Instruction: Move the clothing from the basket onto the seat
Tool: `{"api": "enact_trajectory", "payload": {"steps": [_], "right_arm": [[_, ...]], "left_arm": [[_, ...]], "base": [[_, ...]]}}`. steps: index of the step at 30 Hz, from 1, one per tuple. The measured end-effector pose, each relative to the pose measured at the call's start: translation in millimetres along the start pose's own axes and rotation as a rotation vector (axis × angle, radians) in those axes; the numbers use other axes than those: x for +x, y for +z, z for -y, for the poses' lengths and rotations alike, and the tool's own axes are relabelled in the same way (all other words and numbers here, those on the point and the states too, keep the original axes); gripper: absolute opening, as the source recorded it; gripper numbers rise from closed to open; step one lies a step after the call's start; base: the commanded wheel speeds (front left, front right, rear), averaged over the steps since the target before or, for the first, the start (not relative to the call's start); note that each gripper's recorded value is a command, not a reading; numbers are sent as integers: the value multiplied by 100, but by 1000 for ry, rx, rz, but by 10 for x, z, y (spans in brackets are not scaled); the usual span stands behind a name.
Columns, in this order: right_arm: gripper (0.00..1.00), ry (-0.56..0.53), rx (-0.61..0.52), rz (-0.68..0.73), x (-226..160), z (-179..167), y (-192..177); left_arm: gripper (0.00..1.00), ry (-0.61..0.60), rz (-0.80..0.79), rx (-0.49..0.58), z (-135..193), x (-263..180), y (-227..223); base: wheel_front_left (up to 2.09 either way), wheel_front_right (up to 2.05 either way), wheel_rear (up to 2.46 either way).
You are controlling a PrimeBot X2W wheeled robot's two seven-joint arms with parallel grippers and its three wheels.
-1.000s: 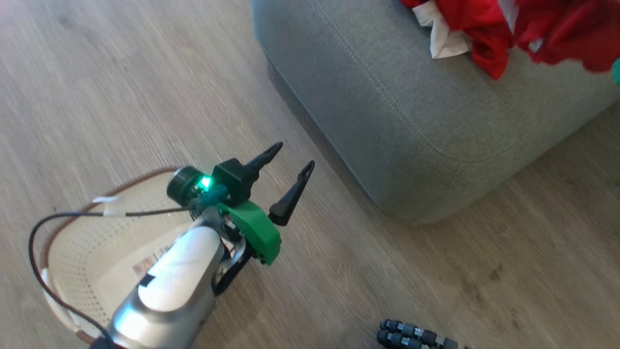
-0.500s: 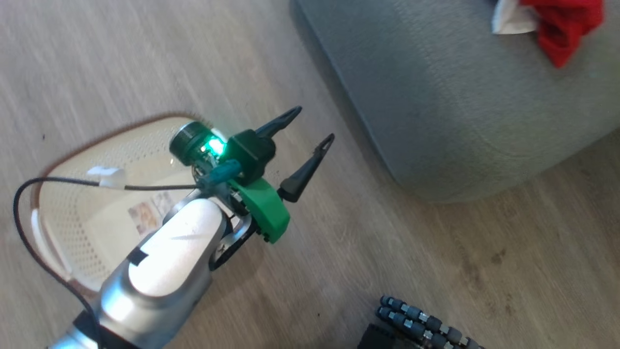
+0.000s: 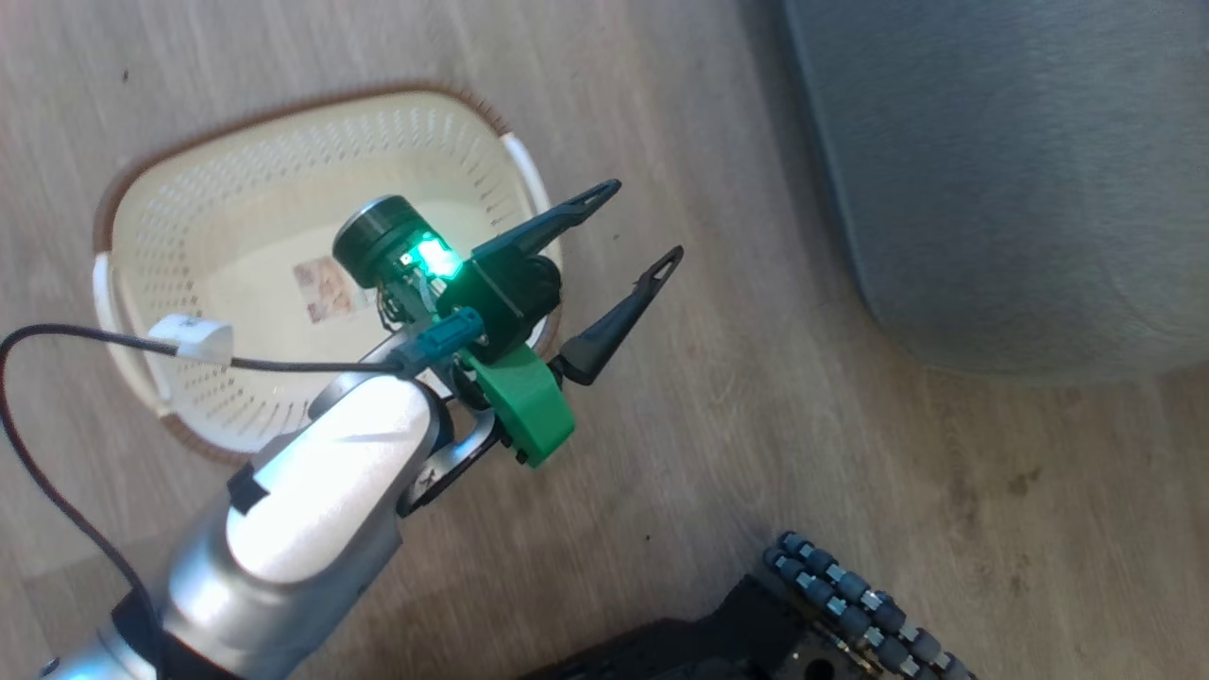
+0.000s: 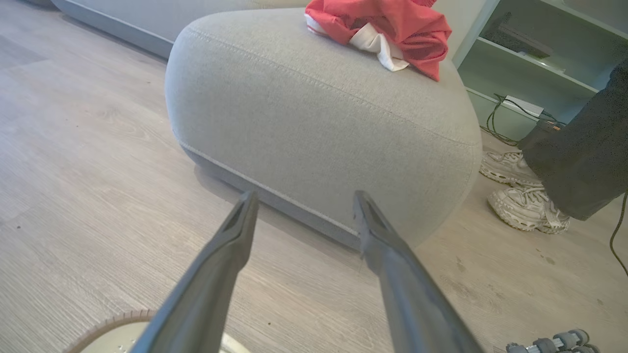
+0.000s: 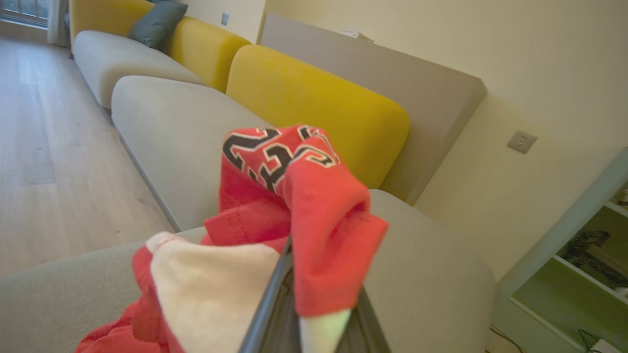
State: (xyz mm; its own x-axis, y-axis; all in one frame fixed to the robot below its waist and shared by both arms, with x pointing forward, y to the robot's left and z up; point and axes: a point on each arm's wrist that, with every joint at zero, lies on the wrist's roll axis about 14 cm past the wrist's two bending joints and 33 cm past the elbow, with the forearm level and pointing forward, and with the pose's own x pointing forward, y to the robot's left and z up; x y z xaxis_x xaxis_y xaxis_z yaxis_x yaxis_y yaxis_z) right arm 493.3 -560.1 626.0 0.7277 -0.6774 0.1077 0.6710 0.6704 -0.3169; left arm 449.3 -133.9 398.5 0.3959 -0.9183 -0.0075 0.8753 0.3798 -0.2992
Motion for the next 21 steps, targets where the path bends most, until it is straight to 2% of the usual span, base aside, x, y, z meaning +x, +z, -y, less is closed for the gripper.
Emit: {"api": "enact_trajectory", "payload": {"steps": [5, 6, 7, 8, 13, 21], "right_arm": [[0, 13, 57, -202, -159, -345, -884], [18, 23, 49, -249, -229, -408, -1066], [82, 31, 54, -287, -298, -472, -1214], [100, 40, 65, -317, -360, -537, -1325], [100, 99, 55, -334, -518, -715, -1441], [100, 170, 49, -343, -829, -750, -1557]], "left_arm": [[100, 50, -27, -18, -166, -122, -149], [100, 62, -25, -18, -196, -141, -156], [100, 71, -28, -17, -222, -158, -167], [100, 78, -29, -16, -239, -172, -169], [100, 103, -20, 4, -275, -223, -98], [100, 155, 3, 33, -296, -314, 86]], "base": [[0, 0, 0], [0, 0, 0], [0, 0, 0], [0, 0, 0], [0, 0, 0], [0, 0, 0]]}}
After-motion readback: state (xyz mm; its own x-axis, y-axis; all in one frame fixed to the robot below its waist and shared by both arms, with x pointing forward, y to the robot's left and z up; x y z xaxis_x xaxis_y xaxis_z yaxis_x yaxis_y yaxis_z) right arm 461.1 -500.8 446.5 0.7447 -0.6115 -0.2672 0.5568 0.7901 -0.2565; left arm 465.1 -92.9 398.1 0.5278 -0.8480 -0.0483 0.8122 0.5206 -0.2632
